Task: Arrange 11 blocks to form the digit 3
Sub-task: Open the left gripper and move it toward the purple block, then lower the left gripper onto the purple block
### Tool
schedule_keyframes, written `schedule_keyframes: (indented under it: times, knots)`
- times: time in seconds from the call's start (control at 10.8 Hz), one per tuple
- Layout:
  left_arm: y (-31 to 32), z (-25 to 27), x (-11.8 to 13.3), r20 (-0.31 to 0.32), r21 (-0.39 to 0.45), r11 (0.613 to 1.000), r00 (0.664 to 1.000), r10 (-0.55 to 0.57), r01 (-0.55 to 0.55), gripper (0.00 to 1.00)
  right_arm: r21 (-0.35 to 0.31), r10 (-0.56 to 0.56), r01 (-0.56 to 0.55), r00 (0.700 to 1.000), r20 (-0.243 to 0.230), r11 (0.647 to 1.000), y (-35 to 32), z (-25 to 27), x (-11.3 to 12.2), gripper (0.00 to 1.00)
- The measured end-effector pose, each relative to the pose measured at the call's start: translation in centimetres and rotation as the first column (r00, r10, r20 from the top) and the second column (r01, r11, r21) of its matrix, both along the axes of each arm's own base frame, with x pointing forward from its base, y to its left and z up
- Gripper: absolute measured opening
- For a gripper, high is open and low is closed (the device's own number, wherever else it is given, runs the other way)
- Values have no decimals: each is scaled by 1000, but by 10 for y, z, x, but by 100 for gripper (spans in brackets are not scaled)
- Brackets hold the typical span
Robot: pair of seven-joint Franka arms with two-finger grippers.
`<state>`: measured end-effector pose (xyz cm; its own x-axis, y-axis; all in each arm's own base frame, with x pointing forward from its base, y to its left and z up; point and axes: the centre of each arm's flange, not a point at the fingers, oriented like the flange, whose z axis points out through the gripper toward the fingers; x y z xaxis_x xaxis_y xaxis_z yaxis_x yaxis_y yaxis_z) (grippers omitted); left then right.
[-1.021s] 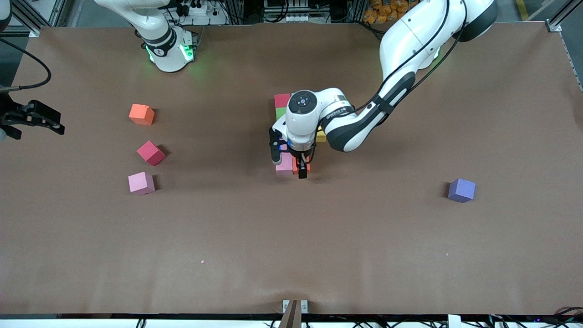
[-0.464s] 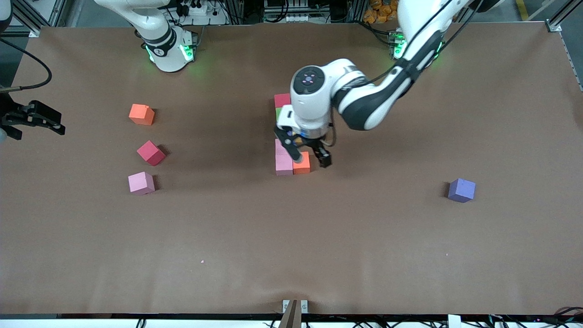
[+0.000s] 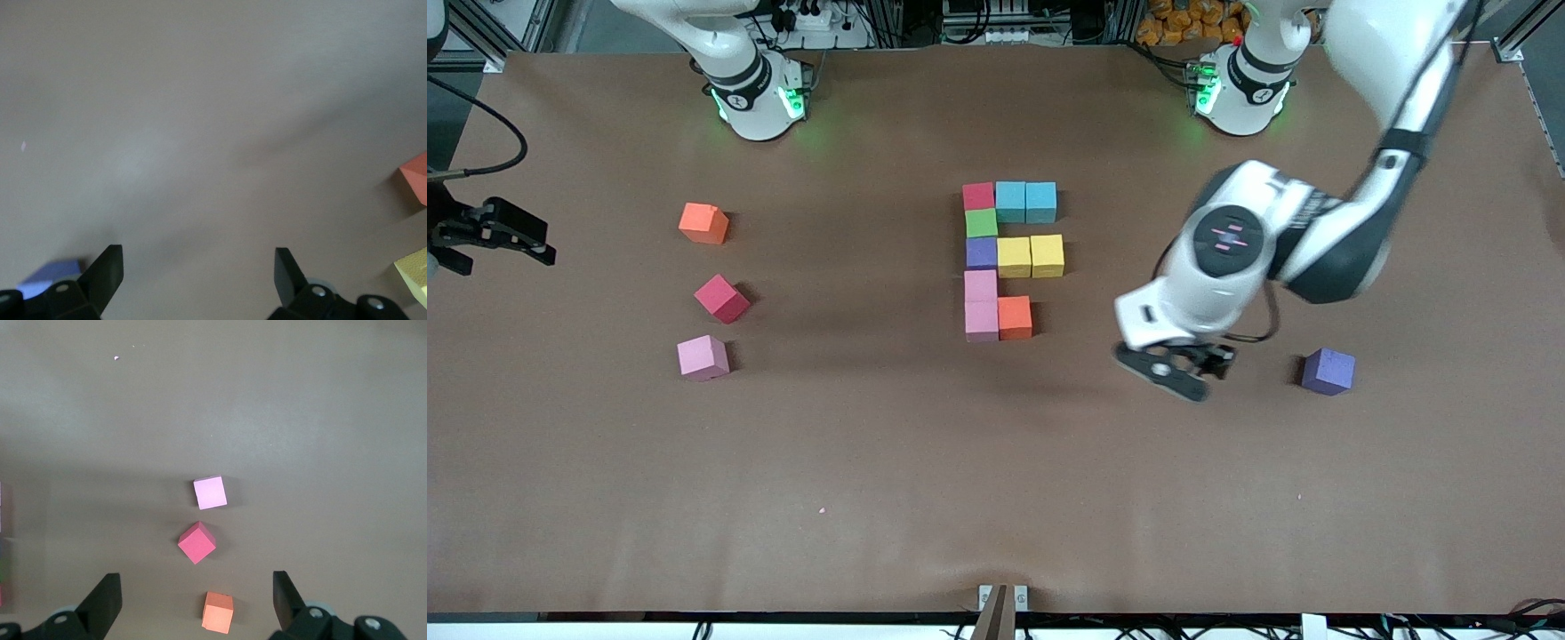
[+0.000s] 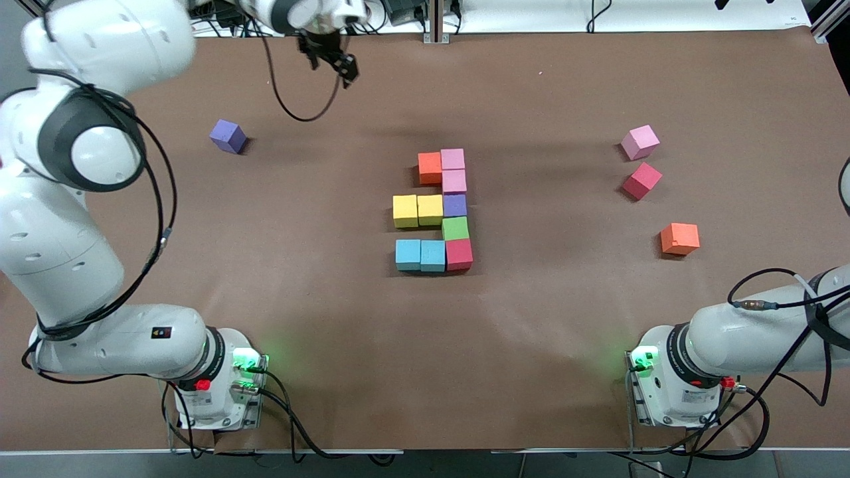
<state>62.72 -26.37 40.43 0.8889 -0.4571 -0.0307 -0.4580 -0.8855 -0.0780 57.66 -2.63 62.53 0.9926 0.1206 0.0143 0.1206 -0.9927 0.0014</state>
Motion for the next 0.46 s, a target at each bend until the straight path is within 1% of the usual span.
schedule_keyframes:
  times: [0.19, 0.37, 0.46]
  knots:
    - [87, 17, 19, -35, 7, 989, 988, 150, -150, 100, 3, 1, -1, 1000, 1, 1000, 1, -5, 4, 100]
    - [142, 20, 26, -63, 33, 972, 970, 234, -233, 100, 10, 3, -3, 1000, -4, 1000, 3, -13, 10, 100]
    - [167, 13, 26, -89, 49, 961, 958, 274, -271, 100, 16, 2, -2, 1000, -3, 1000, 3, -16, 12, 100]
